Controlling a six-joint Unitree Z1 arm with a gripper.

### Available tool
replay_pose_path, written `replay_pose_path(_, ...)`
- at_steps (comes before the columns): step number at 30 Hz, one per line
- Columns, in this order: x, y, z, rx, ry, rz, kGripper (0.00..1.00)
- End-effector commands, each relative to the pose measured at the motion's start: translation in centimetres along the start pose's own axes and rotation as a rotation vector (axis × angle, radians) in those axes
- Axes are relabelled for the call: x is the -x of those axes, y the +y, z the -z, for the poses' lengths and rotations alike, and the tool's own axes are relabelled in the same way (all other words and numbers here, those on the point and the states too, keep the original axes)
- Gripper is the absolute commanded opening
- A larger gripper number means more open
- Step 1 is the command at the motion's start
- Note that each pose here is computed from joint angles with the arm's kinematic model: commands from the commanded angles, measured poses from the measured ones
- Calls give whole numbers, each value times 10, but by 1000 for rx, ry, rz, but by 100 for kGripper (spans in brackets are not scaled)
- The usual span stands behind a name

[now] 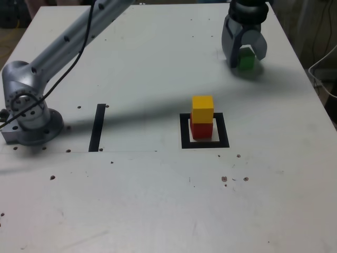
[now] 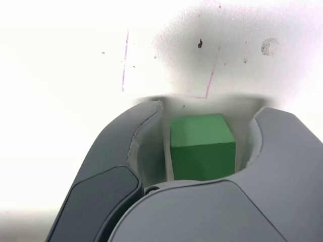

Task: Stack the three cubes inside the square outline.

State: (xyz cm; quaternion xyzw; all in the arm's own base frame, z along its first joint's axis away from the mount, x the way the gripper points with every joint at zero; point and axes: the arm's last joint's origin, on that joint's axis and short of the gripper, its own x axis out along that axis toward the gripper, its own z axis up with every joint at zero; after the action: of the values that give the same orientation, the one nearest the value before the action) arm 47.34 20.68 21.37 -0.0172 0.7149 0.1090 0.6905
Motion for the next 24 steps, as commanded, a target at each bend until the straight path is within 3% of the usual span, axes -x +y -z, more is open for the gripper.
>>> replay_pose_path(1, 5, 0, 2, -1, -8, 3, 28)
replay_pose_path(8, 8, 0, 2, -5, -19, 1, 9)
replay_pose_path(17, 28, -1, 13, -15, -28, 7, 8)
replay_pose_path(24, 77, -15, 46, -55, -35, 11, 8)
